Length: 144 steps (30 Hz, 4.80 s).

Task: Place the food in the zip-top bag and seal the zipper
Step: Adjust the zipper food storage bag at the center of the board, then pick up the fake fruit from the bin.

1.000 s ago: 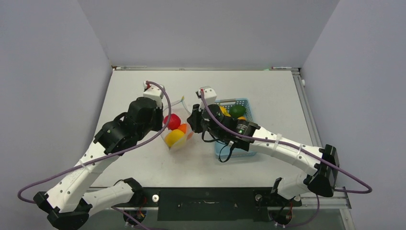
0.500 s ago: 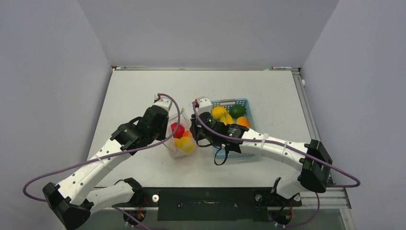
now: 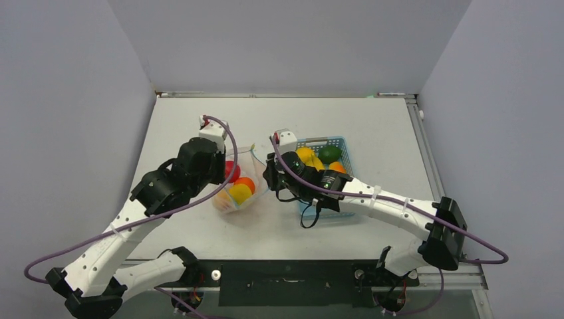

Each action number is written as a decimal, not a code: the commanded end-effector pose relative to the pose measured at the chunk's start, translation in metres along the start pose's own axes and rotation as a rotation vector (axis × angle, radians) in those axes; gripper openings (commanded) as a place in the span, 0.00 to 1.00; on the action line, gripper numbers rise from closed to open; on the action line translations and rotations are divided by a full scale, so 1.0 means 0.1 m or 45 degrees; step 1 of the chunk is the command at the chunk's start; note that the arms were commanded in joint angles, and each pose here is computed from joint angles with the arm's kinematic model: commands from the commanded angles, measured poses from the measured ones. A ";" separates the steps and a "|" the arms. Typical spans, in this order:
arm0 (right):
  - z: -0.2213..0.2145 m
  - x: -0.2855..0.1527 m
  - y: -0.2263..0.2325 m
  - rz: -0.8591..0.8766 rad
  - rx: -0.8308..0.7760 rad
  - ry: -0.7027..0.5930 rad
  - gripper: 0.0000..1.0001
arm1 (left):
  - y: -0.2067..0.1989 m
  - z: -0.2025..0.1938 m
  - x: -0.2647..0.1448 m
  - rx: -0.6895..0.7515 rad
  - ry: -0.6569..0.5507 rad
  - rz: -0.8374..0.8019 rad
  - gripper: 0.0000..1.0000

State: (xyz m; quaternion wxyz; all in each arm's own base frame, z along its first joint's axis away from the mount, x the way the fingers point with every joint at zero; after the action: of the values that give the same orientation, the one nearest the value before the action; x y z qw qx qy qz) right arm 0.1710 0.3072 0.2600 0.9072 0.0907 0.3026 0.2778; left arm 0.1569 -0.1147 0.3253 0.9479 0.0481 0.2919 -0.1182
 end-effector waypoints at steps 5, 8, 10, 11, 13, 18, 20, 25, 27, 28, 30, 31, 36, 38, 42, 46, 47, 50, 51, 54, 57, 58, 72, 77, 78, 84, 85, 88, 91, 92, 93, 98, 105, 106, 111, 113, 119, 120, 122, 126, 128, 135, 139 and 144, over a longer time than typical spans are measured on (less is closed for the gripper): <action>0.18 -0.10 0.05 0.039 0.037 -0.110 0.05 | -0.02 0.01 -0.05 -0.040 -0.044 -0.071 0.00; 0.03 0.04 0.02 0.028 0.037 -0.052 0.05 | -0.07 -0.19 0.20 -0.033 0.048 -0.043 0.00; -0.07 0.13 0.00 0.017 0.034 -0.012 0.05 | -0.09 -0.31 0.36 -0.047 0.108 -0.048 0.00; -0.12 0.17 -0.02 0.007 0.030 0.007 0.05 | -0.10 -0.35 0.44 -0.060 0.148 -0.059 0.00; -0.19 0.25 -0.04 -0.014 0.026 0.041 0.05 | -0.09 -0.43 0.62 -0.089 0.246 -0.066 0.00; -0.18 0.23 -0.05 -0.021 0.020 0.041 0.05 | -0.13 -0.37 0.65 -0.106 0.256 -0.124 0.00; -0.11 0.17 -0.04 -0.013 0.019 0.012 0.05 | -0.12 -0.29 0.55 -0.110 0.194 -0.148 0.00; 0.09 0.00 0.02 0.006 0.018 -0.050 0.05 | -0.07 0.00 0.20 -0.124 0.060 -0.207 0.00; 0.16 -0.06 0.05 0.024 0.021 -0.075 0.05 | -0.04 0.10 0.07 -0.122 0.018 -0.209 0.00; 0.18 -0.09 0.06 0.030 0.024 -0.087 0.05 | -0.02 0.14 0.02 -0.119 0.003 -0.207 0.00; 0.21 -0.12 0.06 0.035 0.023 -0.099 0.05 | 0.01 0.19 -0.05 -0.114 -0.024 -0.188 0.00; 0.21 -0.12 0.06 0.031 0.023 -0.100 0.05 | 0.02 0.20 -0.07 -0.113 -0.034 -0.178 0.00; 0.15 -0.08 0.03 0.018 0.023 -0.088 0.05 | 0.04 0.15 -0.03 -0.100 -0.028 -0.146 0.00; 0.10 -0.04 0.02 0.014 0.021 -0.070 0.05 | 0.03 0.09 0.03 -0.094 -0.001 -0.142 0.00; -0.03 0.07 0.00 0.001 0.014 -0.019 0.05 | 0.00 -0.09 0.22 -0.091 0.071 -0.134 0.00; -0.07 0.10 -0.01 -0.004 0.011 0.002 0.05 | -0.02 -0.18 0.31 -0.094 0.101 -0.137 0.00; -0.06 0.09 -0.01 -0.001 0.011 -0.001 0.06 | -0.02 -0.18 0.31 -0.094 0.099 -0.140 0.00; 0.00 0.04 0.01 0.004 0.007 -0.019 0.08 | -0.02 -0.12 0.26 -0.087 0.076 -0.148 0.00; 0.03 0.02 0.01 0.007 0.006 -0.030 0.08 | -0.01 -0.10 0.24 -0.084 0.066 -0.150 0.00; 0.12 -0.05 0.03 0.013 0.008 -0.065 0.14 | 0.00 -0.03 0.18 -0.082 0.025 -0.160 0.00; 0.20 -0.11 0.04 0.014 0.012 -0.100 0.19 | -0.01 0.02 0.14 -0.081 0.007 -0.173 0.00; 0.22 -0.13 0.04 0.013 0.013 -0.111 0.22 | -0.01 0.03 0.13 -0.081 0.002 -0.177 0.00; 0.53 -0.53 -0.05 -0.074 -0.002 -0.257 0.60 | -0.03 0.04 0.17 -0.052 -0.055 -0.236 0.00; 0.57 -0.65 -0.29 -0.218 -0.023 -0.273 0.62 | -0.06 0.03 0.18 -0.058 -0.080 -0.269 0.00; 0.57 -0.66 -0.35 -0.248 -0.021 -0.268 0.62 | -0.06 0.03 0.18 -0.059 -0.084 -0.272 0.00; 0.53 -0.64 -0.75 -0.439 -0.033 -0.212 0.64 | -0.05 0.03 0.19 -0.079 -0.109 -0.288 0.00; 0.52 -0.63 -0.80 -0.466 -0.039 -0.204 0.65 | -0.05 0.02 0.20 -0.084 -0.111 -0.291 0.00; 0.46 -0.57 -0.94 -0.544 -0.059 -0.159 0.66 | -0.03 -0.02 0.23 -0.107 -0.115 -0.298 0.00; 0.40 -0.50 -1.08 -0.622 -0.075 -0.106 0.67 | -0.02 -0.08 0.26 -0.125 -0.107 -0.311 0.00; 0.37 -0.47 -1.15 -0.649 -0.081 -0.084 0.68 | -0.02 -0.09 0.27 -0.131 -0.105 -0.315 0.00; 0.34 -0.45 -1.18 -0.665 -0.086 -0.068 0.68 | -0.01 -0.10 0.28 -0.133 -0.099 -0.318 0.00; 0.22 -0.34 -1.42 -0.755 -0.097 0.015 0.69 | -0.01 -0.14 0.30 -0.132 -0.088 -0.325 0.00; 0.01 -0.16 -1.68 -0.877 -0.125 0.160 0.70 | 0.02 -0.19 0.29 -0.124 -0.085 -0.314 0.00; -0.03 -0.13 -1.72 -0.892 -0.128 0.184 0.70 | 0.02 -0.19 0.29 -0.123 -0.087 -0.315 0.00; -0.12 -0.01 -1.85 -0.940 -0.131 0.250 0.69 | 0.04 -0.21 0.27 -0.125 -0.092 -0.301 0.00; -0.13 0.05 -1.89 -0.952 -0.133 0.261 0.69 | 0.04 -0.21 0.26 -0.126 -0.097 -0.301 0.00; -0.23 0.21 -2.00 -0.993 -0.142 0.329 0.67 | 0.05 -0.22 0.27 -0.122 -0.093 -0.294 0.00; -0.24 0.24 -2.01 -0.996 -0.144 0.337 0.67 | 0.05 -0.22 0.26 -0.121 -0.095 -0.286 0.00; -0.26 0.28 -2.04 -1.005 -0.146 0.347 0.67 | 0.06 -0.22 0.26 -0.121 -0.097 -0.278 0.00; -0.29 0.36 -2.12 -1.031 -0.147 0.372 0.67 | 0.06 -0.23 0.25 -0.119 -0.097 -0.277 0.00; -0.30 0.39 -2.14 -1.053 -0.156 0.378 0.68 | 0.06 -0.23 0.25 -0.119 -0.096 -0.279 0.00; -0.38 0.51 -2.23 -1.092 -0.169 0.416 0.69 | 0.06 -0.23 0.26 -0.116 -0.090 -0.279 0.00; -0.43 0.55 -2.25 -1.092 -0.169 0.433 0.67 | 0.06 -0.23 0.27 -0.114 -0.085 -0.272 0.00; -0.44 0.56 -2.25 -1.085 -0.165 0.429 0.53 | 0.07 -0.24 0.28 -0.109 -0.081 -0.267 0.00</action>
State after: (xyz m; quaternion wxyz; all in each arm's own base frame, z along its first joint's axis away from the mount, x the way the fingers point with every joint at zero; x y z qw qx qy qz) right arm 0.2747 0.1489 0.1122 0.8675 -0.1581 0.4637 -0.0862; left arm 0.1647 -0.1105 0.2852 0.9341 -0.0269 0.2891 -0.2078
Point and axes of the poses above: each gripper's point midway between its finger pads, its own x axis out along the fingers, its own y axis along the line the jaws close on, z = x × y, the point moved 10 cm from there along -x, back along the fingers, and after that the axes turned 3 degrees about x, right-handed, at the moved point
